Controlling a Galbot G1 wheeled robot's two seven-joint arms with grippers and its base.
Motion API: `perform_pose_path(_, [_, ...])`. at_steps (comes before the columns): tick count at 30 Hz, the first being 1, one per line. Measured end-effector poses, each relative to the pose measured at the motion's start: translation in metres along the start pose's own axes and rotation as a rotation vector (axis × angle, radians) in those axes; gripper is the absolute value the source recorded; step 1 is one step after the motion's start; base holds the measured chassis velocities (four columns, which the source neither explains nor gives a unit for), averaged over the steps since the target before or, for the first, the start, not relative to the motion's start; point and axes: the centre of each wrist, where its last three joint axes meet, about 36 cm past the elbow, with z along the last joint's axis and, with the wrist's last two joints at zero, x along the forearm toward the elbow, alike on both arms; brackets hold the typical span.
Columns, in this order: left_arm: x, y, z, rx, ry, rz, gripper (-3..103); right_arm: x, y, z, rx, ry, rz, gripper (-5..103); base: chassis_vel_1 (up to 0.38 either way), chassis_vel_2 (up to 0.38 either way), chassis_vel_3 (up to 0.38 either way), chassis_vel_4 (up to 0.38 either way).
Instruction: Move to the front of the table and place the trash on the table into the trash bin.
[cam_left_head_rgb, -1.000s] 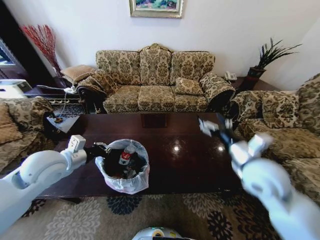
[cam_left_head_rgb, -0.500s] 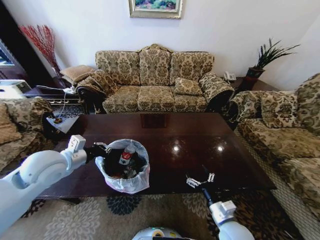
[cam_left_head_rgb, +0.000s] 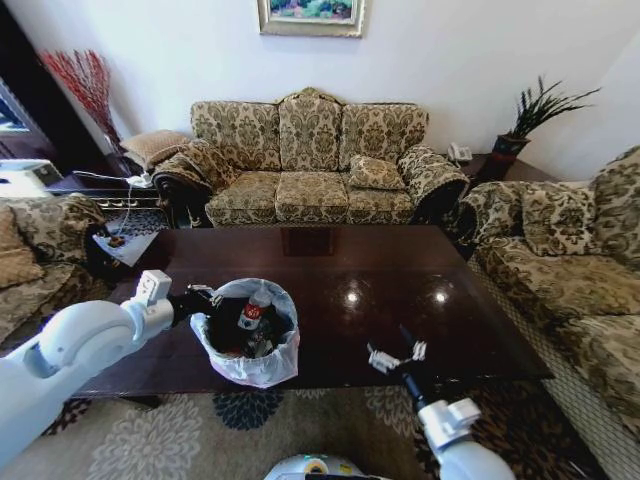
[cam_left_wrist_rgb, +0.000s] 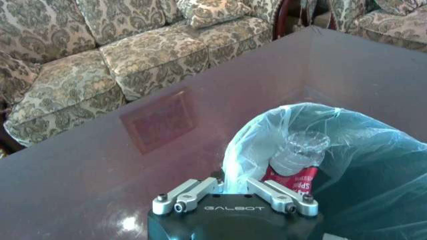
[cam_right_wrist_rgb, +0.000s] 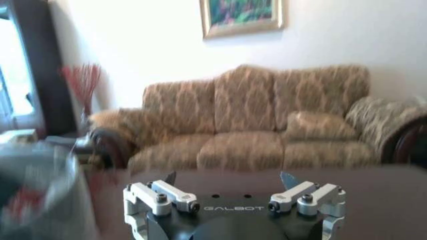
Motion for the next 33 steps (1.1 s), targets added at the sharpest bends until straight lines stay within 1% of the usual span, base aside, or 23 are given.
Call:
perform_pose_path(1, [0.0, 0.0, 0.0, 0.0, 0.0, 0.0, 2, -0.002, 0.0, -0.013, 0.008, -0.01, 0.015, 100, 0.0, 0.0, 0.0, 0.0])
perform_pose_path(6, [0.0, 0.0, 0.0, 0.0, 0.0, 0.0, 2, 0.001, 0.001, -0.014, 0.038, -0.024, 0.013, 100, 0.0, 0.0, 0.0, 0.0])
perform_pose_path(8, [0.0, 0.0, 0.0, 0.0, 0.0, 0.0, 2, 0.006, 0.0, -0.011, 0.087, -0.048, -0.019, 100, 0.0, 0.0, 0.0, 0.0])
perform_pose_path(9, [0.0, 0.0, 0.0, 0.0, 0.0, 0.0, 2, 0.007, 0.0, -0.01, 0.101, -0.061, -0.03, 100, 0.0, 0.0, 0.0, 0.0])
perform_pose_path(14, [0.0, 0.0, 0.0, 0.0, 0.0, 0.0, 2, 0.004, 0.0, -0.011, 0.09, -0.054, -0.044, 100, 0.0, 0.0, 0.0, 0.0])
perform_pose_path(19, [0.0, 0.0, 0.0, 0.0, 0.0, 0.0, 2, -0.001, 0.001, -0.013, 0.089, -0.083, -0.053, 100, 0.0, 0.0, 0.0, 0.0])
perform_pose_path(20, [0.0, 0.0, 0.0, 0.0, 0.0, 0.0, 2, -0.002, 0.0, -0.014, 0.093, -0.08, -0.045, 100, 0.0, 0.0, 0.0, 0.0])
perform_pose_path(22, [0.0, 0.0, 0.0, 0.0, 0.0, 0.0, 2, -0.002, -0.001, -0.014, 0.102, -0.039, -0.026, 100, 0.0, 0.0, 0.0, 0.0])
perform_pose_path(25, [0.0, 0.0, 0.0, 0.0, 0.0, 0.0, 2, -0.003, -0.002, -0.015, 0.105, -0.023, -0.009, 100, 0.0, 0.0, 0.0, 0.0])
perform_pose_path(30, [0.0, 0.0, 0.0, 0.0, 0.0, 0.0, 2, -0.006, 0.0, -0.016, 0.121, -0.039, 0.05, 100, 0.0, 0.0, 0.0, 0.0])
perform_pose_path(32, [0.0, 0.0, 0.0, 0.0, 0.0, 0.0, 2, -0.005, 0.003, -0.013, 0.129, -0.045, 0.096, 100, 0.0, 0.0, 0.0, 0.0])
perform_pose_path(33, [0.0, 0.0, 0.0, 0.0, 0.0, 0.0, 2, -0.005, 0.003, -0.013, 0.129, -0.045, 0.096, 100, 0.0, 0.0, 0.0, 0.0])
